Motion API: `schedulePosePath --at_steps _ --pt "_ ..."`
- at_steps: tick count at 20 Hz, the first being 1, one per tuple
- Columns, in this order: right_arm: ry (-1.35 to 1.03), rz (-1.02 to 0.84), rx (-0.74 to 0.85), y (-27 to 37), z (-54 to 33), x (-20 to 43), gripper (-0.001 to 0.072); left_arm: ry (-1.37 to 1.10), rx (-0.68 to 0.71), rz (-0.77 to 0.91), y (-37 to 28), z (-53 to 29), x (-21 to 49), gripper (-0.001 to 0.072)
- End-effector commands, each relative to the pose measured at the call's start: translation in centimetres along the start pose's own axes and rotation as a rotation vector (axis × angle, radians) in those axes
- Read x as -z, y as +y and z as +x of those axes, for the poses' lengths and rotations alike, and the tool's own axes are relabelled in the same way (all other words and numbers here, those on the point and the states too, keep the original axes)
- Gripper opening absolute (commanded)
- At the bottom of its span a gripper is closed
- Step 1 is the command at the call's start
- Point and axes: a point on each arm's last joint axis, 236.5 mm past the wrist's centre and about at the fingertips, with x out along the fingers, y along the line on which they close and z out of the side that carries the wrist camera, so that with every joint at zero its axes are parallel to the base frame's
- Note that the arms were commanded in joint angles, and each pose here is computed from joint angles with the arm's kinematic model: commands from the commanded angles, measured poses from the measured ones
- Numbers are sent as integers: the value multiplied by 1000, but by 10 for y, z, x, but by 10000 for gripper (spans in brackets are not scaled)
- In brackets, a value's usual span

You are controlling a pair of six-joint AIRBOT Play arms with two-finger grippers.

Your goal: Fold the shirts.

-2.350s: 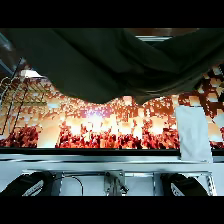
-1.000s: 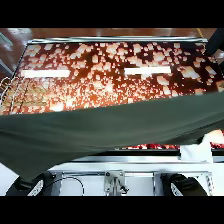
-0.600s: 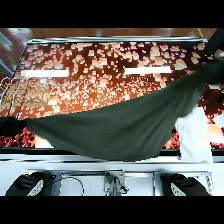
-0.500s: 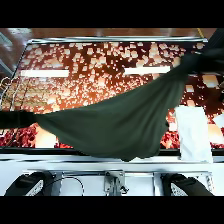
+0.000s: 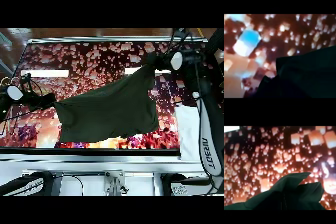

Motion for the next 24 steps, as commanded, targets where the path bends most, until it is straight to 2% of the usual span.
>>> schedulePosePath --at_steps 1,2,3,4,5,8,9,10,11,13,15,19,24 --pt "282 143 -23 3 53 80 84 123 67 -124 -8 53 18 34" --pt "349 149 -43 7 57 97 97 159 83 -148 -12 58 25 50" --pt "376 137 -78 15 55 103 279 180 89 -161 -13 58 28 173" --pt "379 108 -117 21 48 99 634 201 83 -143 -8 51 27 452" --pt "377 62 -145 23 34 90 687 230 70 -103 0 39 25 612" --pt "383 -82 -94 -15 -23 62 686 375 -29 35 54 -16 26 597" --pt "421 -108 -45 -41 -45 63 685 433 -47 45 71 -34 33 593" --pt "485 -117 -19 -64 -64 71 653 488 -51 22 84 -46 45 593" --pt "576 -108 -31 -81 -82 85 649 525 -45 -15 95 -52 57 594" --pt "737 -23 -172 -87 -109 117 649 569 2 -72 106 -45 87 594" --pt "798 86 -266 -88 -116 135 652 608 102 -95 98 -27 118 595" --pt "813 122 -260 -92 -103 151 652 575 189 -188 85 13 145 595" --pt "726 106 -253 -86 -85 138 652 539 173 -189 88 36 152 595"
